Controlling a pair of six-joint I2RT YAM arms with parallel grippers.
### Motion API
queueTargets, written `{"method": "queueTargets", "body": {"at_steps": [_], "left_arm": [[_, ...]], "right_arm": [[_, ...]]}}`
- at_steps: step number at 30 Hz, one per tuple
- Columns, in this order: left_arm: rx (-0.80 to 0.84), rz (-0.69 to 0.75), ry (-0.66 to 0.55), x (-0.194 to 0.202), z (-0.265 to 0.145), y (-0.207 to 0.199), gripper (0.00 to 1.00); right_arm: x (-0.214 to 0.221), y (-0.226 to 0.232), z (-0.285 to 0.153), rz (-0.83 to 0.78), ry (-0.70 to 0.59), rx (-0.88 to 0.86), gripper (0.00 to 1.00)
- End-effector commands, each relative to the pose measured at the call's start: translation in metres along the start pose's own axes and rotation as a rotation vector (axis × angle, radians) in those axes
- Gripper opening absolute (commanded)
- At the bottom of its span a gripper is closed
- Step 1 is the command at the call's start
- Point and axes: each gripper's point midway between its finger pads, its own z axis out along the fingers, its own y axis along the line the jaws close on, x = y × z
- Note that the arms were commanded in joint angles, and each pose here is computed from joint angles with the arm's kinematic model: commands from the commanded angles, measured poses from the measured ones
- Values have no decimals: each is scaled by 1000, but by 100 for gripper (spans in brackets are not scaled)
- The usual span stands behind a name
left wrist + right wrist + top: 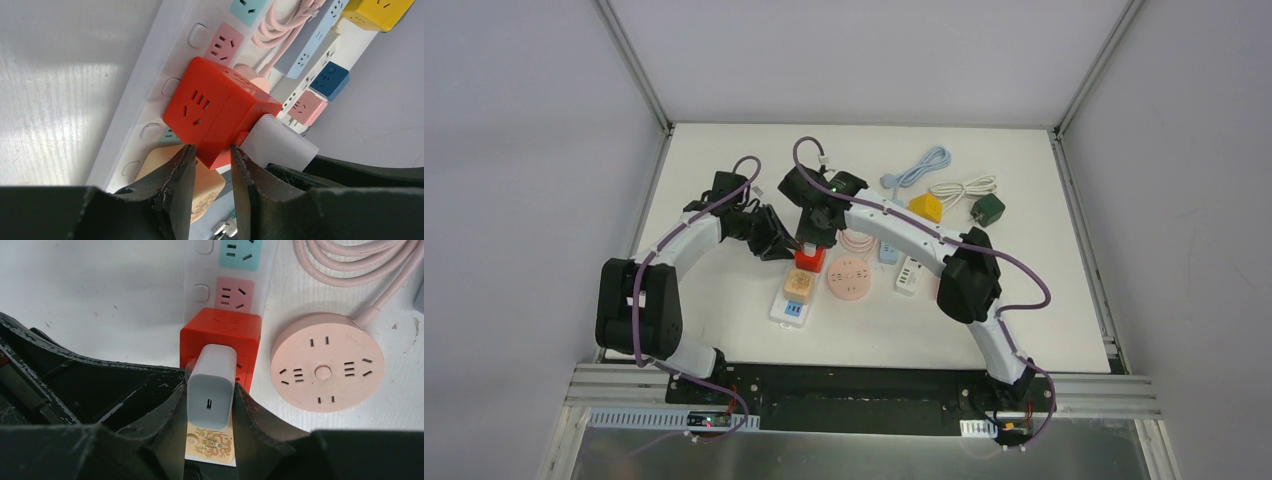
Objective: Pull the plug off the socket
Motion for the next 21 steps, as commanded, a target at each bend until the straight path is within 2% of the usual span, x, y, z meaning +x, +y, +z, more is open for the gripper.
{"method": "queueTargets", "body": {"at_steps": [1, 14, 21], "left_arm": [[-35, -28, 38, 6, 6, 13, 31], [-161, -29, 42, 11, 11, 35, 25], [-207, -21, 55, 16, 14, 43, 24]], "right_arm": [[-5, 15, -12, 4, 2, -47, 0], [-1, 17, -18, 7, 46, -18, 0], [-4, 48, -40, -85, -34, -173, 0]]}}
